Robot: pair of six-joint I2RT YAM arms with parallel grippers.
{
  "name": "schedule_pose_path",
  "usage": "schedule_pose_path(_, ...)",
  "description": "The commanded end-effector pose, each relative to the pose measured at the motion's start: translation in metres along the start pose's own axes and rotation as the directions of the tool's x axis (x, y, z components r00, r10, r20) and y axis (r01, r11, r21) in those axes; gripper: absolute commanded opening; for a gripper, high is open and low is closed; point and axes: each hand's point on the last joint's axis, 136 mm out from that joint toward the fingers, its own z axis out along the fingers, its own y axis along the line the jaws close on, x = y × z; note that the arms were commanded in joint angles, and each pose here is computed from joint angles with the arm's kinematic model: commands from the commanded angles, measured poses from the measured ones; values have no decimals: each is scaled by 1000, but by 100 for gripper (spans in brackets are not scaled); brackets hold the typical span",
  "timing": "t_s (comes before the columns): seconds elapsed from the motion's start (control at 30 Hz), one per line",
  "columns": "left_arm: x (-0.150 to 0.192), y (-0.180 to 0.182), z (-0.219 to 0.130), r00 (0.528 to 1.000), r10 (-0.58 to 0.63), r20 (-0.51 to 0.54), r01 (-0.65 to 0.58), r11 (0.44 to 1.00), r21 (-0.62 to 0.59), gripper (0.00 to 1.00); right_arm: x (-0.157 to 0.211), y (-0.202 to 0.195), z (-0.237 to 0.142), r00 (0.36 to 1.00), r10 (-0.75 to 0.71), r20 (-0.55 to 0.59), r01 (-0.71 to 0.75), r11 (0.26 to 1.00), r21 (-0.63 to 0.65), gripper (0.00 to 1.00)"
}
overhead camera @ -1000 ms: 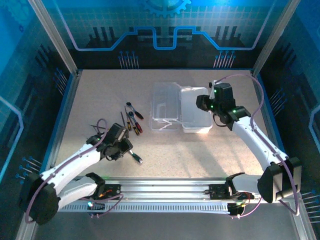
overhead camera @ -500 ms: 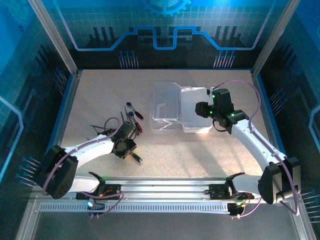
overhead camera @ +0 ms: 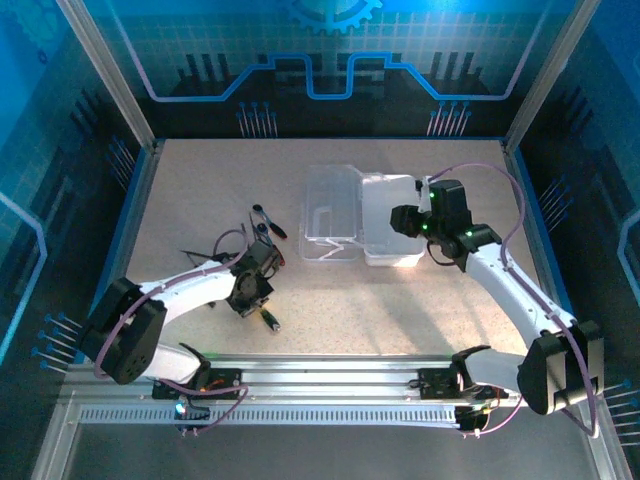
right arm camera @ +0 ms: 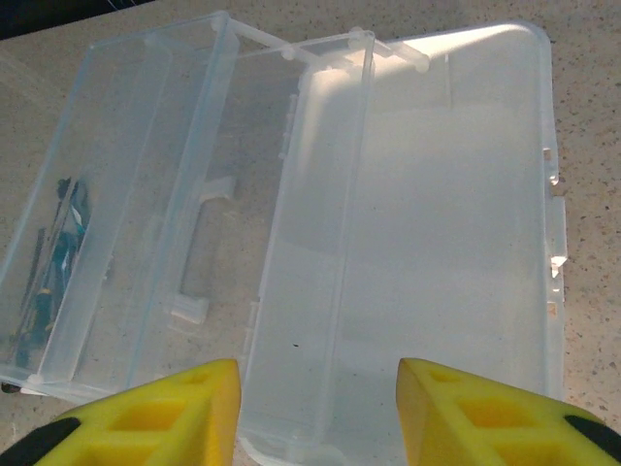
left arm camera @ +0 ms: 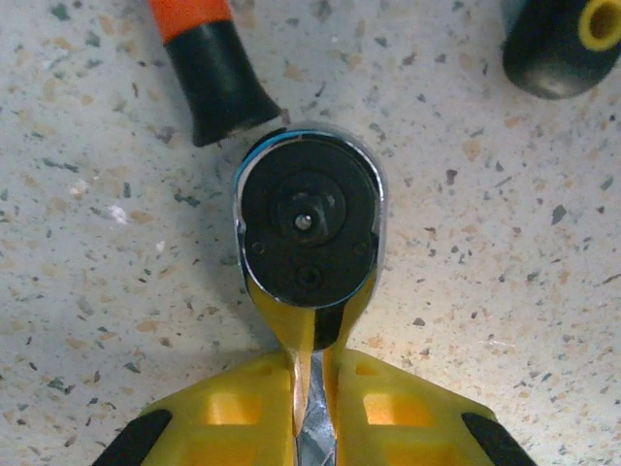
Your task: Pack the tool kit
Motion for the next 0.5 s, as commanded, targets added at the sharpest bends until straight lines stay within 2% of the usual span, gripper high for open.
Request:
schedule_pose_path(0.0, 0, -51, 5, 996, 88, 23, -91, 983, 159, 6, -6, 1, -6, 1000, 7, 26, -7, 1000, -16, 47)
schedule_pose_path(0.27, 6, -50, -16, 990, 118, 75, -130, 974, 186, 2, -6, 3, -7, 1000, 13, 21, -12, 999, -36, 48)
schedule_pose_path(0.47, 3, -49, -35, 986, 115, 118, -141, 959, 245, 2, 0, 26, -7, 1000, 5, -9, -6, 991, -135, 48)
